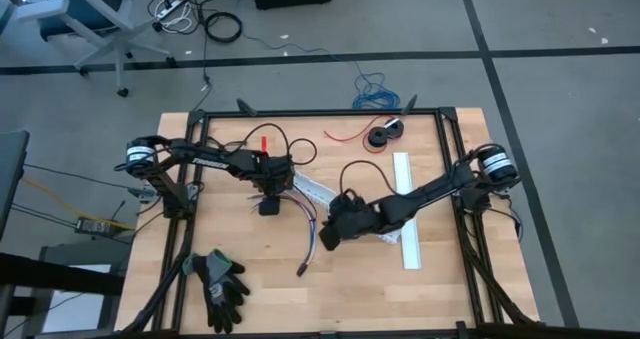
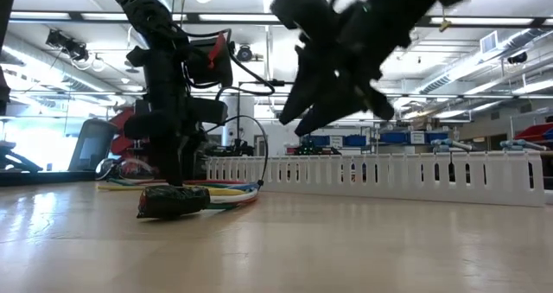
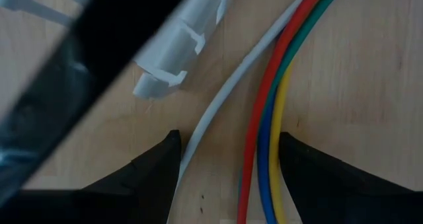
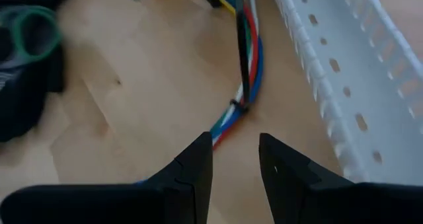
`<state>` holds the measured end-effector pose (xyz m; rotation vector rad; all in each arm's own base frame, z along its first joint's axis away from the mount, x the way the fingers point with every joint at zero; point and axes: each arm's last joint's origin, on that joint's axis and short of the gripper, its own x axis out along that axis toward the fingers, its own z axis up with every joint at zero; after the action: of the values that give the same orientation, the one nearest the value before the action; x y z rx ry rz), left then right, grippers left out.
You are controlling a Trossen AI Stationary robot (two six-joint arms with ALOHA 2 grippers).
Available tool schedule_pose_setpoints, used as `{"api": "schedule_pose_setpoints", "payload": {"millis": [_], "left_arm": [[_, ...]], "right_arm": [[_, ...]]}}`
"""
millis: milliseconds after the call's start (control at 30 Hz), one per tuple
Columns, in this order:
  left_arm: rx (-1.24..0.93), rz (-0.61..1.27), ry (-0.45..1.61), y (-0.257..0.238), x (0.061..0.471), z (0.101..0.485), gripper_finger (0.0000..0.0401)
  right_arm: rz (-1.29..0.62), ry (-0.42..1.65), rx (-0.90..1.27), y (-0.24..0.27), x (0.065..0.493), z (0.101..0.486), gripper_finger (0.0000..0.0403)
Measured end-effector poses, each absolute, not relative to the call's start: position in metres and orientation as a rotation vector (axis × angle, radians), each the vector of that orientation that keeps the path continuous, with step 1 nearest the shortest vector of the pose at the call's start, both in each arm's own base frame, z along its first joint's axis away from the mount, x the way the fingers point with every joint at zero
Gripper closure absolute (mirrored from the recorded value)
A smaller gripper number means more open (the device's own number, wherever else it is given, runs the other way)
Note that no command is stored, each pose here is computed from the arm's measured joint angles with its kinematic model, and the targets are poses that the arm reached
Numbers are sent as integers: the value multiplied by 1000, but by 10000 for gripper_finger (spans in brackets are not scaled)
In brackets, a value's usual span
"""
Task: Ziptie cables
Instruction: Put the zip tied cable wires into the white cable duct
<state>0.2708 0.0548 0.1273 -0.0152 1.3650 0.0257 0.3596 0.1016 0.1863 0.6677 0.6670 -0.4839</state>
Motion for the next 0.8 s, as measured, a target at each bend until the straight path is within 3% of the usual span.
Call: {"api": "schedule_pose_setpoints", "payload": {"millis": [333,567,800], "left_arm": [[-7,17,1377,54,270,127,139],[15,-11,1398,54,268,127,139],[21,-19,1401,54,268,127,139]], "right_arm": [[-526,791,898,129,418,169,291],[-753,913,893,137,428,172,291],[-748,909,966,147,448,162,291]]}}
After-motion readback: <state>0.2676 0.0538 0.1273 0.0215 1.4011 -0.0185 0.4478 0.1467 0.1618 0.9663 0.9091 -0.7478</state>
